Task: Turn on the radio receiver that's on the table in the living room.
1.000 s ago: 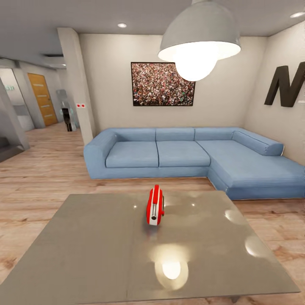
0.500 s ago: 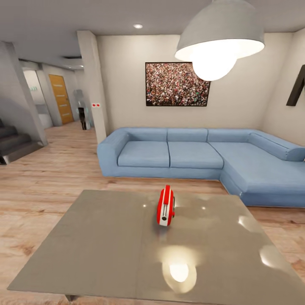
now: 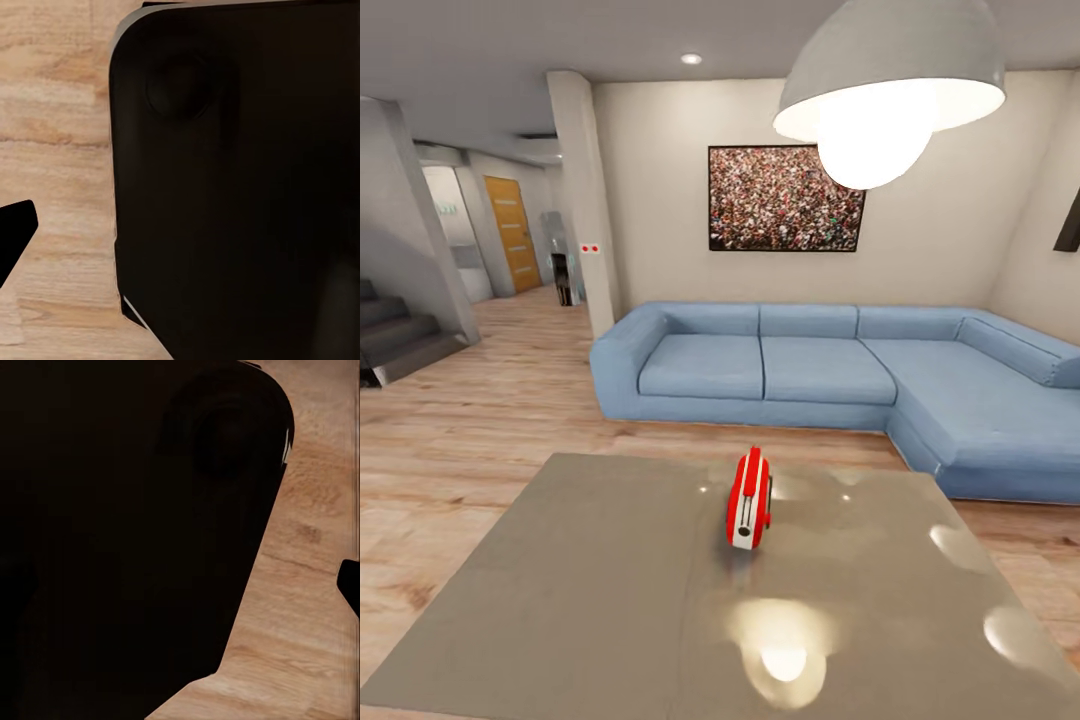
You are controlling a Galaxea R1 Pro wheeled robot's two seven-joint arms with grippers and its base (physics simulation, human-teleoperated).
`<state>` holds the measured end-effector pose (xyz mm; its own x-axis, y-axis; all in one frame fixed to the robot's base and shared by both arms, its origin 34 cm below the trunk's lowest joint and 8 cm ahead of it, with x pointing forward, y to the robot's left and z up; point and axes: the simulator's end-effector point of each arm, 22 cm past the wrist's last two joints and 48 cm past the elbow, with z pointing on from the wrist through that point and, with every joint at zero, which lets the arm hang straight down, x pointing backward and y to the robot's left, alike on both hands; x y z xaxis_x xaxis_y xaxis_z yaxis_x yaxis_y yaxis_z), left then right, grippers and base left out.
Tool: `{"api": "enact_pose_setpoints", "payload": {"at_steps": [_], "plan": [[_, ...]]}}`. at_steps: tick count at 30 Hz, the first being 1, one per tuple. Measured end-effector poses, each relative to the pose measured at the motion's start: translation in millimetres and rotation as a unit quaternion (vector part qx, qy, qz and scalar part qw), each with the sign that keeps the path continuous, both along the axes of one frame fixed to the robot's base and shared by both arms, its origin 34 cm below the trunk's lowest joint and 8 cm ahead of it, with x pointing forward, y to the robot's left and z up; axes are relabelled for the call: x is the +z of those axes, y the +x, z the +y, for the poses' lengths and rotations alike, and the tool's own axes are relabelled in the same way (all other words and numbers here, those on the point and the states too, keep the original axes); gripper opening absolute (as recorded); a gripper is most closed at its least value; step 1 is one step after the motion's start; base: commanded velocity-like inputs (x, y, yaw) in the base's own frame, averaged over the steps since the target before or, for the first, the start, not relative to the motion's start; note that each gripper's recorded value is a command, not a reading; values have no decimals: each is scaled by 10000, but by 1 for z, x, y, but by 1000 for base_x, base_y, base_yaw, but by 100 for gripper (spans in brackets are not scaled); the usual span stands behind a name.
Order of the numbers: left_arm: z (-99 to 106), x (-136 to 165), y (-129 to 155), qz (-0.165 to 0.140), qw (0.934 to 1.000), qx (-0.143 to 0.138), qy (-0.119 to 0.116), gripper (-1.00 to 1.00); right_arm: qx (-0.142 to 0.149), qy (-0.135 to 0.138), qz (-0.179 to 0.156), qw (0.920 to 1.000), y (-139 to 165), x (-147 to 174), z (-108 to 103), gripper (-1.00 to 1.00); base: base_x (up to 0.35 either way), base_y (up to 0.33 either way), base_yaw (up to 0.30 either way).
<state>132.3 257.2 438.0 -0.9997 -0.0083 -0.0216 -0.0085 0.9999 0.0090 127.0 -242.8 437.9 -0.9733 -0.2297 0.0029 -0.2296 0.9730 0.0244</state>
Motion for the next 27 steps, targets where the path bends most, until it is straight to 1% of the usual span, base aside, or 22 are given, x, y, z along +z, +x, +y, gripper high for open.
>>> {"api": "enact_pose_setpoints", "payload": {"at_steps": [4, 8, 27], "plan": [[0, 0, 0, -1, 10000, -2, 3, 100, 1, 0, 0, 10000, 0, 0, 0, 100, 162, -105, 0], [0, 0, 0, -2, 10000, -2, 2, 100, -2, 0, 0, 10000, 0, 0, 0, 100, 67, -36, 0], [0, 0, 0, -3, 10000, 1, 2, 100, -4, 3, 4, 10000, 0, 0, 1, 100, 7, -4, 0]]}}
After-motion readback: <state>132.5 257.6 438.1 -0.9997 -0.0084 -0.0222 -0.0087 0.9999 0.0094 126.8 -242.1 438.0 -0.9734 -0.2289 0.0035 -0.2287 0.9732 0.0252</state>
